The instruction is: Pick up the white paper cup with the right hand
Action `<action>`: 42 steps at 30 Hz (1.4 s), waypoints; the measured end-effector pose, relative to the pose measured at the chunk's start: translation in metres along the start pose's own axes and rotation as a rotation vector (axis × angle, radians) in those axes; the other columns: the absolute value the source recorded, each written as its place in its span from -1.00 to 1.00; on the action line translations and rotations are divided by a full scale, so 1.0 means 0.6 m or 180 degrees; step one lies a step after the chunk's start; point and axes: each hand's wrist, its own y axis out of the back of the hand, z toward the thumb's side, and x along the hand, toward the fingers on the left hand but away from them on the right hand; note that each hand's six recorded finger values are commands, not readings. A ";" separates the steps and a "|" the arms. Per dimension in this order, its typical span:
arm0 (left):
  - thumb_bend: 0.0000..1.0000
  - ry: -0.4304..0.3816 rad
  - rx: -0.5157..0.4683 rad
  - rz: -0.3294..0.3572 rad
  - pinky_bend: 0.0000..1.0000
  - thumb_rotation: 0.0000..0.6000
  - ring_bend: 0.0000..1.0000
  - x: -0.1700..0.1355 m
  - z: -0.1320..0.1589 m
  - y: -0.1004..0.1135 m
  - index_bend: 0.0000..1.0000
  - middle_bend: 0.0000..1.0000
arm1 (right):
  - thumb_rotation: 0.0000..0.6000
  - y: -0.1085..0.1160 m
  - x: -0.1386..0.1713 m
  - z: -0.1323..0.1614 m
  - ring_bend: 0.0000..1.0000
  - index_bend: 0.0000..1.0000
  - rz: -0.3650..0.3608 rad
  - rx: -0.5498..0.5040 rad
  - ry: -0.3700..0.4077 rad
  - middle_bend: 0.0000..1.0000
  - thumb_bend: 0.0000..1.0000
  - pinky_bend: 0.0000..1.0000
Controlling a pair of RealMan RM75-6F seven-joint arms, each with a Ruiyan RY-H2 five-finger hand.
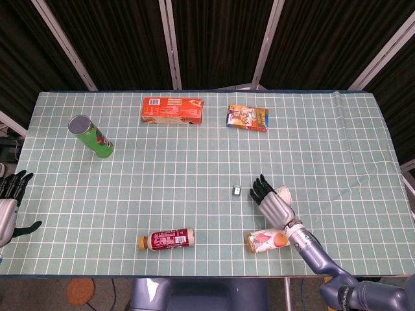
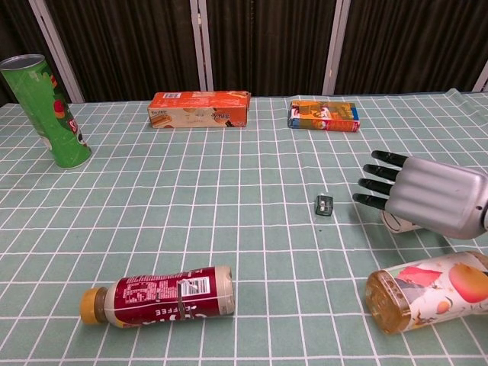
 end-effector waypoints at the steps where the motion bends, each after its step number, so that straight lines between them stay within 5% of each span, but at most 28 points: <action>1: -1.00 -0.0001 0.0004 0.0000 -1.00 1.00 -1.00 0.000 0.000 0.000 -1.00 -1.00 | 1.00 0.000 0.000 0.000 -1.00 -0.97 -0.0007 0.0031 0.0000 -0.84 -0.98 -1.00; 13: -1.00 0.0004 0.0011 -0.0009 -1.00 1.00 -1.00 0.001 0.000 -0.002 -1.00 -1.00 | 1.00 -0.007 -0.005 0.013 -0.89 -0.79 -0.0068 0.0308 0.0007 -0.51 -0.88 -0.76; 22: -1.00 0.0003 0.0010 -0.0016 -1.00 1.00 -1.00 0.001 0.001 -0.003 -1.00 -1.00 | 1.00 -0.006 -0.006 0.014 -0.69 -0.49 -0.0160 0.0276 0.0010 -0.24 -0.77 -0.63; 29: -1.00 0.0002 0.0010 -0.0020 -1.00 1.00 -1.00 0.001 0.001 -0.003 -1.00 -1.00 | 1.00 0.001 -0.008 0.006 -0.61 -0.46 -0.0311 0.0098 -0.0015 -0.19 -0.76 -0.54; 35: -1.00 0.0002 -0.0005 -0.0035 -1.00 1.00 -1.00 0.002 0.001 -0.004 -1.00 -1.00 | 1.00 0.017 -0.014 -0.020 -0.58 -0.46 -0.0445 -0.0414 -0.0159 -0.18 -0.76 -0.46; 42: -1.00 -0.0006 -0.0035 -0.0056 -1.00 1.00 -1.00 0.002 0.001 -0.004 -1.00 -1.00 | 1.00 0.043 -0.030 -0.069 -0.59 -0.46 -0.0540 -0.1661 -0.0429 -0.18 -0.76 -0.45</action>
